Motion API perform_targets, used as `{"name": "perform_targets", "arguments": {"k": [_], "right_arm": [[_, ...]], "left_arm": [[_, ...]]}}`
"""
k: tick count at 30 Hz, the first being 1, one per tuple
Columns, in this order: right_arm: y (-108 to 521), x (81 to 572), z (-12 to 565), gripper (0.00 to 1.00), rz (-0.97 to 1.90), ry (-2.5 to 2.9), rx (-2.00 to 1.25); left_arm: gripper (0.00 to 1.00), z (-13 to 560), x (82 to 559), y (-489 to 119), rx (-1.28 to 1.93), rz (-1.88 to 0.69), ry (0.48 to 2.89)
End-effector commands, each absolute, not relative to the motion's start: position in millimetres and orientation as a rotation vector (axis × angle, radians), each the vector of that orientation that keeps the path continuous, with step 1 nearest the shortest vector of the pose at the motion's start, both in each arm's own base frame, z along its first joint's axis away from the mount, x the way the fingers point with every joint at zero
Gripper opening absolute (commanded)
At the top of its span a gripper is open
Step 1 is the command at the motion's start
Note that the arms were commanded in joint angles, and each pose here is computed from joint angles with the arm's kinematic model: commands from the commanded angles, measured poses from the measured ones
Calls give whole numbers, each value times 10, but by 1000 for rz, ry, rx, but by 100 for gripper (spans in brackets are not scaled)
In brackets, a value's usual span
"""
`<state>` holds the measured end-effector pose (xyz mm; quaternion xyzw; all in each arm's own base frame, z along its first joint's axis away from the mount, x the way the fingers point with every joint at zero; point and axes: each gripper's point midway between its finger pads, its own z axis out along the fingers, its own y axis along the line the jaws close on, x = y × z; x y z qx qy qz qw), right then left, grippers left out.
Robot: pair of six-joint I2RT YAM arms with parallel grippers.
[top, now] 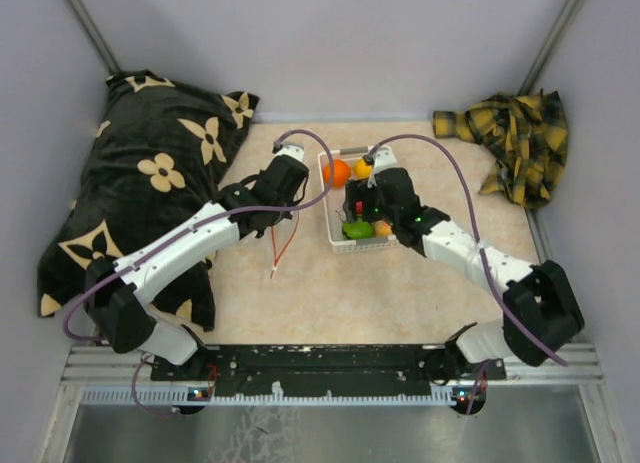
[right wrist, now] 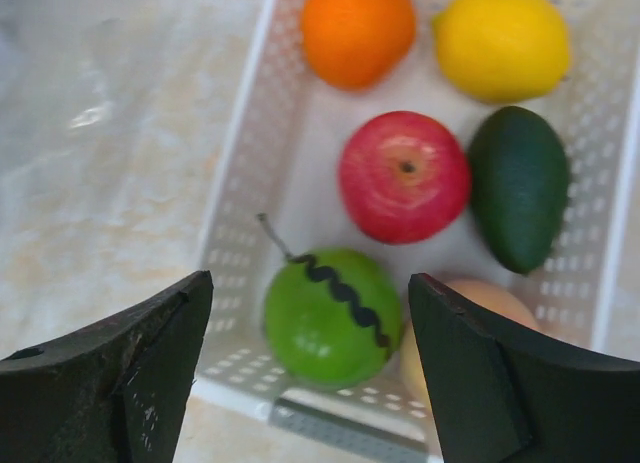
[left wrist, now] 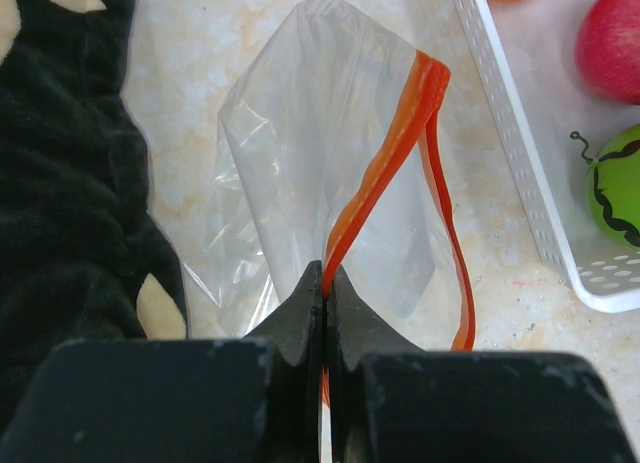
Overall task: Place the food in the zip-top bag and seal the zipper
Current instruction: Open the zipper of the food storage bag, then pick up the fake fruit from the bin.
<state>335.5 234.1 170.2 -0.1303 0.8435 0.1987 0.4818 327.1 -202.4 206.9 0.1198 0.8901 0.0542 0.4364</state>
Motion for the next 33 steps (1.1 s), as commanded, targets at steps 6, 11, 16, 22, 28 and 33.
{"name": "perform_targets", "arguments": {"k": [6,11,16,22,28,33], "right_arm": [[1953,4089,1522,85,152,2104,-233],[2067,4286,1336,86,126,2155,-259],[2089,4364,1106,86,71,2244,-267],[2143,4390,873,85,61,2307,-274],[2143,4394,694,82,32,2353,-282],[2127,4373,573,83,17,2381,-280]], "left_arm": [[0,2084,3294,-2013,277,119,2217],[0,2067,3293,-2016,280,116,2222],[0,2072,3294,-2009,277,116,2222],[0,2064,3295,-2016,278,110,2225],[0,2075,3291,-2014,276,107,2223],[0,2081,3291,-2016,278,101,2222]]}}
